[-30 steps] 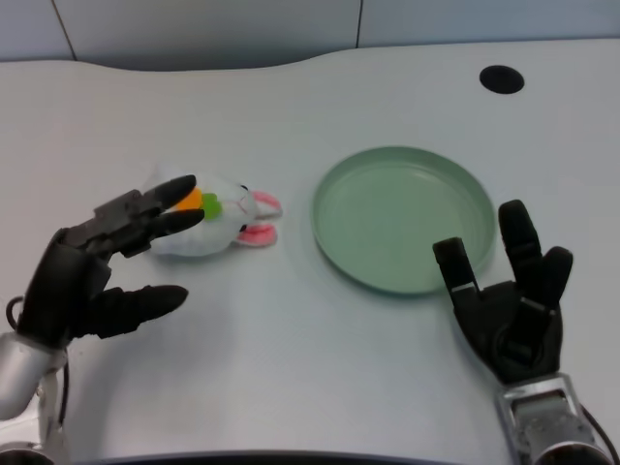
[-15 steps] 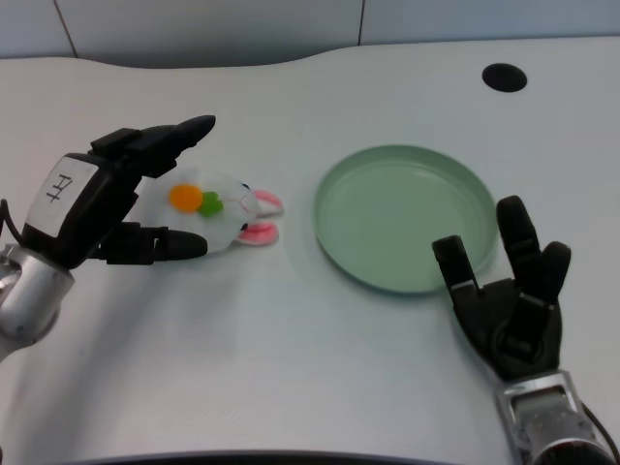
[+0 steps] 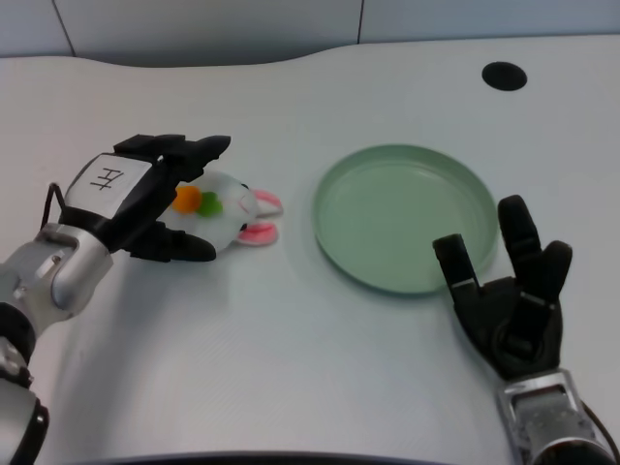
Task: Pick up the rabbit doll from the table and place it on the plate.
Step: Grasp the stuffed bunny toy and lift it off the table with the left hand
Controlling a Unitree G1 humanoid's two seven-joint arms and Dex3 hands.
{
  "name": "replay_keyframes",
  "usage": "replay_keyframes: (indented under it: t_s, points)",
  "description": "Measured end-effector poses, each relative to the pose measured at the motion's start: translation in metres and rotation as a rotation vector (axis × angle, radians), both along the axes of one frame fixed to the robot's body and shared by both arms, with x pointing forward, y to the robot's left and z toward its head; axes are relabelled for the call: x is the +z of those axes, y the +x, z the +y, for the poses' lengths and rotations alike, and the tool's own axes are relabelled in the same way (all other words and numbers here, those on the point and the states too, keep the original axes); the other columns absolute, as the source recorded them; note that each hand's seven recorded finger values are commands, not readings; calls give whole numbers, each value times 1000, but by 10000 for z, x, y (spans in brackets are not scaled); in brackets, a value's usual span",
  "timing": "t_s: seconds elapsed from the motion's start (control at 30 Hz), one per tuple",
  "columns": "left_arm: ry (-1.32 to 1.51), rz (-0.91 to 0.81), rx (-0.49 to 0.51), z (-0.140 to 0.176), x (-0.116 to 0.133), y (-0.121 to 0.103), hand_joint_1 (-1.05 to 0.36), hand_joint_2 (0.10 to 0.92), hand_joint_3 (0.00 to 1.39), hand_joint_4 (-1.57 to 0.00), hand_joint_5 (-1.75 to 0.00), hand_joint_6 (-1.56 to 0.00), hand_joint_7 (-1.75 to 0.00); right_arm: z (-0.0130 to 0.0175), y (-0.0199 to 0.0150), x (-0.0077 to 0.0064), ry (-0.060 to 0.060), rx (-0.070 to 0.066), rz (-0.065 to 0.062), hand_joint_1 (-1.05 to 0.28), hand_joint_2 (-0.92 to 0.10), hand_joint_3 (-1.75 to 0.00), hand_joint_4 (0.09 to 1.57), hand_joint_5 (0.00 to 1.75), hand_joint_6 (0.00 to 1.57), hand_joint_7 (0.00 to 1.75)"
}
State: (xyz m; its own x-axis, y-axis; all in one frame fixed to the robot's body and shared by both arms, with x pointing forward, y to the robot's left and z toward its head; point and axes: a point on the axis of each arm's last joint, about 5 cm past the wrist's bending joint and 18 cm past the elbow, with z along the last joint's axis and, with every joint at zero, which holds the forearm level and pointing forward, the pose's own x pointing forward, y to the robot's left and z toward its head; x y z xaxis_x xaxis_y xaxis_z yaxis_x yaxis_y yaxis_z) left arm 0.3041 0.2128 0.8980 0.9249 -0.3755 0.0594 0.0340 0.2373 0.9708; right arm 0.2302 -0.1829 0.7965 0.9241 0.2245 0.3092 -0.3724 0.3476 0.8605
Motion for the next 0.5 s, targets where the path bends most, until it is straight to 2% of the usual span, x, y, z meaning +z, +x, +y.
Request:
replay_keyframes:
  t_s: [0.13,0.3,0.33,0.37,0.5]
  points:
    - [117,91,42,-51,-92,-3,-1046,871,7,-189,-16,-206,-9,-5,-7,-3,2,-6,-6,-650,-921,-257,643,1024,1044,30]
    - [138,122,45,-112,-107,10,-993,846,0,-270,-44,-257,-21,-11,-16,-4,2,-15,-12,-654,-921,-255,651,1042,1058,36]
    - [151,114,45,-112,-113,9,-933,810,0,-426,-81,-353,-32,-11,-17,-4,2,-16,-13,-656,-921,-252,652,1052,1053,33]
    - [175,95,45,-114,-129,3,-906,802,2,-505,-91,-403,-33,-13,-18,-4,3,-18,-14,-660,-921,-233,648,1057,1058,34]
    - [259,26,33,-122,-191,-24,-839,809,8,-620,-105,-495,-32,-22,-26,-5,3,-25,-19,-667,-921,-212,649,1061,1059,33]
